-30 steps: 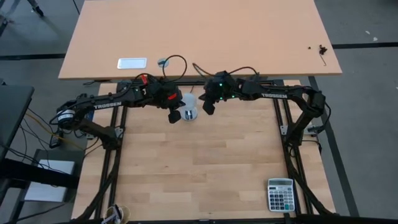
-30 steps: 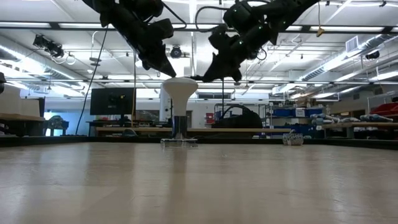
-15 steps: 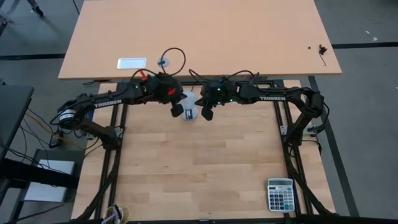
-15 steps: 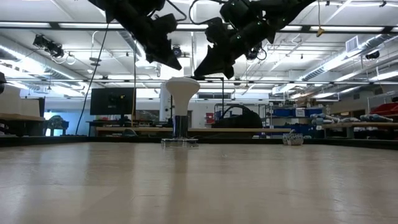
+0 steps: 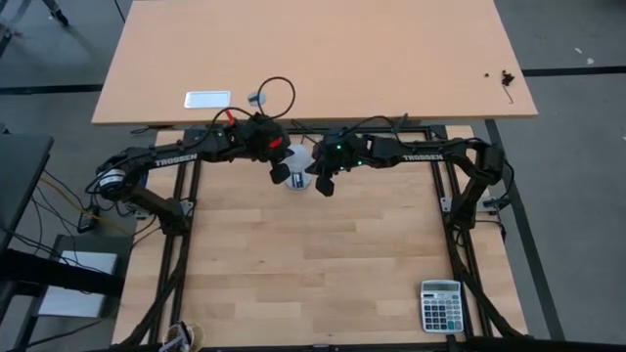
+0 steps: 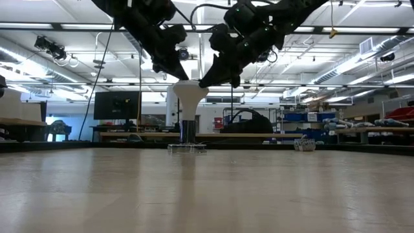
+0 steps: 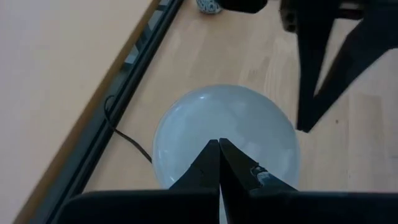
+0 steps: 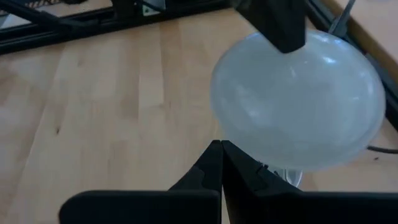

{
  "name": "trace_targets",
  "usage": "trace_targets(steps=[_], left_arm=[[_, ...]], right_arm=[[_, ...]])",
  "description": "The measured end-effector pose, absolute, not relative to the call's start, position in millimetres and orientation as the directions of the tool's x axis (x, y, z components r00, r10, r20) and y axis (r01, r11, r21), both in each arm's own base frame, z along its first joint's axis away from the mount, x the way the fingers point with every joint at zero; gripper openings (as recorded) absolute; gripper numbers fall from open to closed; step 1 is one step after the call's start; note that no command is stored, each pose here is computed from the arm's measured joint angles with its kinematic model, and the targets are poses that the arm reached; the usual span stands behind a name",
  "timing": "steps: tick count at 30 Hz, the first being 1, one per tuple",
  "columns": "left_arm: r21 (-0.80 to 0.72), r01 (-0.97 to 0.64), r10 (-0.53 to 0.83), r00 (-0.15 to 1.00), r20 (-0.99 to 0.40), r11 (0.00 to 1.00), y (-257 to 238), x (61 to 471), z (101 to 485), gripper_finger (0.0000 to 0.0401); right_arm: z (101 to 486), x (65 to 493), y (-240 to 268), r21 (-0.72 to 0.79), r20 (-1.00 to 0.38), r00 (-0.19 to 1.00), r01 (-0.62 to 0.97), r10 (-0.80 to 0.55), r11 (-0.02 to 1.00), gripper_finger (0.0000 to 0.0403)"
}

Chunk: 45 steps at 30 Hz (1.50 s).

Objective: Screw lightbulb
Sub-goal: Remove the bulb from the lamp socket

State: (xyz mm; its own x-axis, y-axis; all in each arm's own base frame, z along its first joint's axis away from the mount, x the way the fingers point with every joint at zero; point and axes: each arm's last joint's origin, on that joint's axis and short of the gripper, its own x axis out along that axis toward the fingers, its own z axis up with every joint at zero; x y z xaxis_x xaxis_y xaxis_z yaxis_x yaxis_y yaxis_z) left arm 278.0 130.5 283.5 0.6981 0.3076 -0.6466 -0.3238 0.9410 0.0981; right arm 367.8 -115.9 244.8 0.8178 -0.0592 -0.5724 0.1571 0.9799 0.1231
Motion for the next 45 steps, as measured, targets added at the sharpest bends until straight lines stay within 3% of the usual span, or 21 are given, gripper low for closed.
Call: trace_targets(steps=[13, 20, 29, 45], left_arm=[[0.097, -0.325, 0.300, 0.667, -0.682, 0.941, 129, 275, 281, 0.0003], [0.062, -0.308, 0.265, 0.681, -0.682, 0.949, 127, 276, 281, 0.0003], [0.075, -0.307, 0.273, 0.674, -0.687, 0.949, 127, 276, 280, 0.0003], [0.085, -0.308, 0.280, 0.670, -0.688, 0.948, 128, 276, 279, 0.0003]], right_arm=[[248, 361, -138, 0.114, -0.558, 0.816, 0.258, -0.153, 0.959, 0.0012], [252, 353, -154, 0.071, -0.552, 0.787, 0.374, -0.276, 0.925, 0.0012], [252, 362, -123, 0.139, -0.548, 0.836, 0.126, -0.030, 0.982, 0.0012], [254, 364, -124, 0.067, -0.540, 0.836, 0.152, -0.092, 0.986, 0.0011]])
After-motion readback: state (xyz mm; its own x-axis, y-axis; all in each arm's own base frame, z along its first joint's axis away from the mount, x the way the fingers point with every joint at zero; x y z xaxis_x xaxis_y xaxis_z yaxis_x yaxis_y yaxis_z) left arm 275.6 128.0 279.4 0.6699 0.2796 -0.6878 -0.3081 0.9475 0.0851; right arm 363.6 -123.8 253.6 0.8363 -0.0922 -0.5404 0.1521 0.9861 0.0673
